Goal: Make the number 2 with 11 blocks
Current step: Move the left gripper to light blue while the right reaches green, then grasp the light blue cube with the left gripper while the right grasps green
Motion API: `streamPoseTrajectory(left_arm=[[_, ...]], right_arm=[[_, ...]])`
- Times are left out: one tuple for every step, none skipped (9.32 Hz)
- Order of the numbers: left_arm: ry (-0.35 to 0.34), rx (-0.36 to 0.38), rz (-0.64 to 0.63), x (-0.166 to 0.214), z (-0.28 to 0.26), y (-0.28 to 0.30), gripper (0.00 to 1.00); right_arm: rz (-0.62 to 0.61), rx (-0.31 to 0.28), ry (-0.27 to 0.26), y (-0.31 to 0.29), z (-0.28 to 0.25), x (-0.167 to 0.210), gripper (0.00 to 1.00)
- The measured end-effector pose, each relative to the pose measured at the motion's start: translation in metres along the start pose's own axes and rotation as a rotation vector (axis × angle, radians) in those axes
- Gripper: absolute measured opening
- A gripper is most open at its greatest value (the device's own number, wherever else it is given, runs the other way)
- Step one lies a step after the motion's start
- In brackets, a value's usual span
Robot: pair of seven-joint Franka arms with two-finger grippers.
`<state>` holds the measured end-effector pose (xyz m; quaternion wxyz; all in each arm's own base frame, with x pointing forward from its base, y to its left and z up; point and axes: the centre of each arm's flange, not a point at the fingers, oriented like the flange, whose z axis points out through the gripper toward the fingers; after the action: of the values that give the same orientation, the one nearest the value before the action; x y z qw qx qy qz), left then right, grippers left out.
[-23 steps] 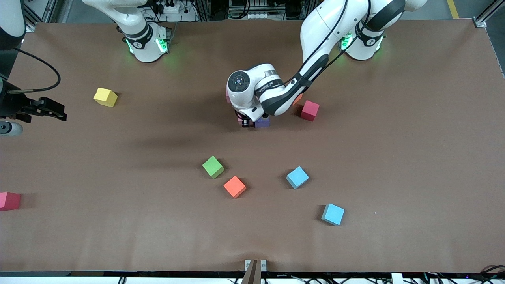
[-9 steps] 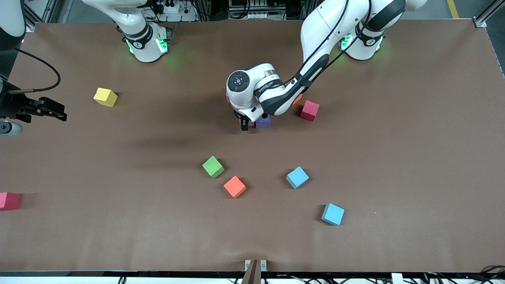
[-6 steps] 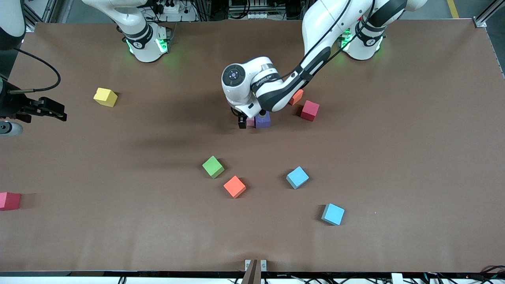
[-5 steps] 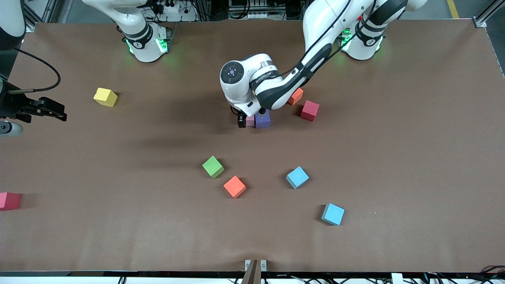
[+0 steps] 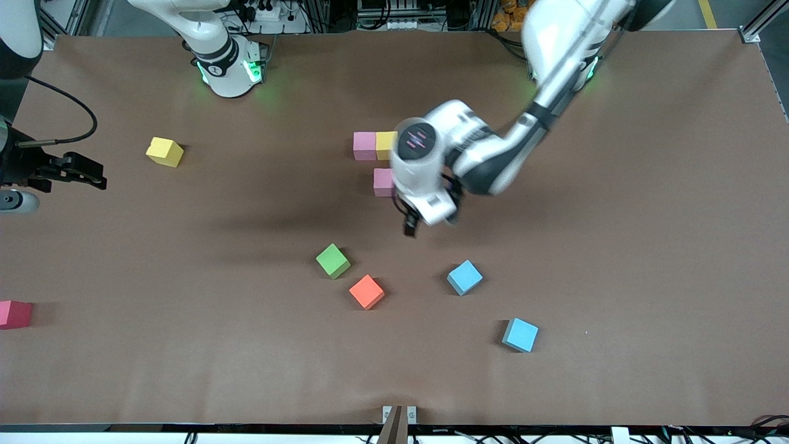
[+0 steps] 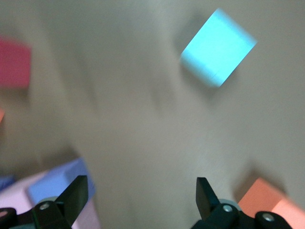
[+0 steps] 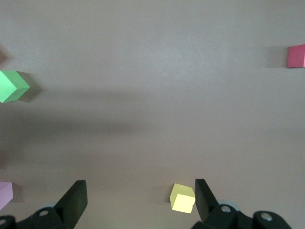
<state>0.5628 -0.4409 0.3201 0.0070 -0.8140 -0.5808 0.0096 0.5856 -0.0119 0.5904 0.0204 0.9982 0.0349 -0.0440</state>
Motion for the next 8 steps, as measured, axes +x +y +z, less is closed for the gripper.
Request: streamPoseTrajectory(left_arm=[[-0.002, -0.009, 0.085, 0.035, -0.003, 0.014, 1.00], [0.005, -0.013, 0.142, 0.058, 0.001, 0.024, 1.00], [0.021, -0.009, 0.166, 0.076, 0.014, 0.030, 1.00], [0.040, 0.001, 0.171, 0.096, 0.031, 0.035, 1.00], [0.066, 0.006, 0.151, 0.125, 0.044, 0.042, 1.00], [0.092, 0.011, 0.113, 0.161, 0.052, 0.047, 1.00], [0.101, 0.017, 0.077, 0.196, 0.057, 0.050, 1.00], [0.099, 0.022, 0.059, 0.229, 0.059, 0.052, 1.00]], right_arm=[[-0.004, 0.007, -0.004, -0.003, 0.002, 0.002, 1.00], [-0.007, 0.040, -0.011, -0.010, 0.007, 0.004, 1.00], [0.003, 0.073, -0.030, -0.026, 0.018, 0.011, 1.00], [0.015, 0.077, -0.060, -0.054, 0.034, 0.020, 1.00], [0.001, 0.069, -0.077, -0.090, 0.053, 0.031, 1.00], [-0.034, 0.062, -0.074, -0.129, 0.075, 0.042, 1.00], [-0.069, 0.056, -0.064, -0.162, 0.102, 0.050, 1.00], [-0.096, 0.053, -0.043, -0.190, 0.132, 0.055, 1.00]])
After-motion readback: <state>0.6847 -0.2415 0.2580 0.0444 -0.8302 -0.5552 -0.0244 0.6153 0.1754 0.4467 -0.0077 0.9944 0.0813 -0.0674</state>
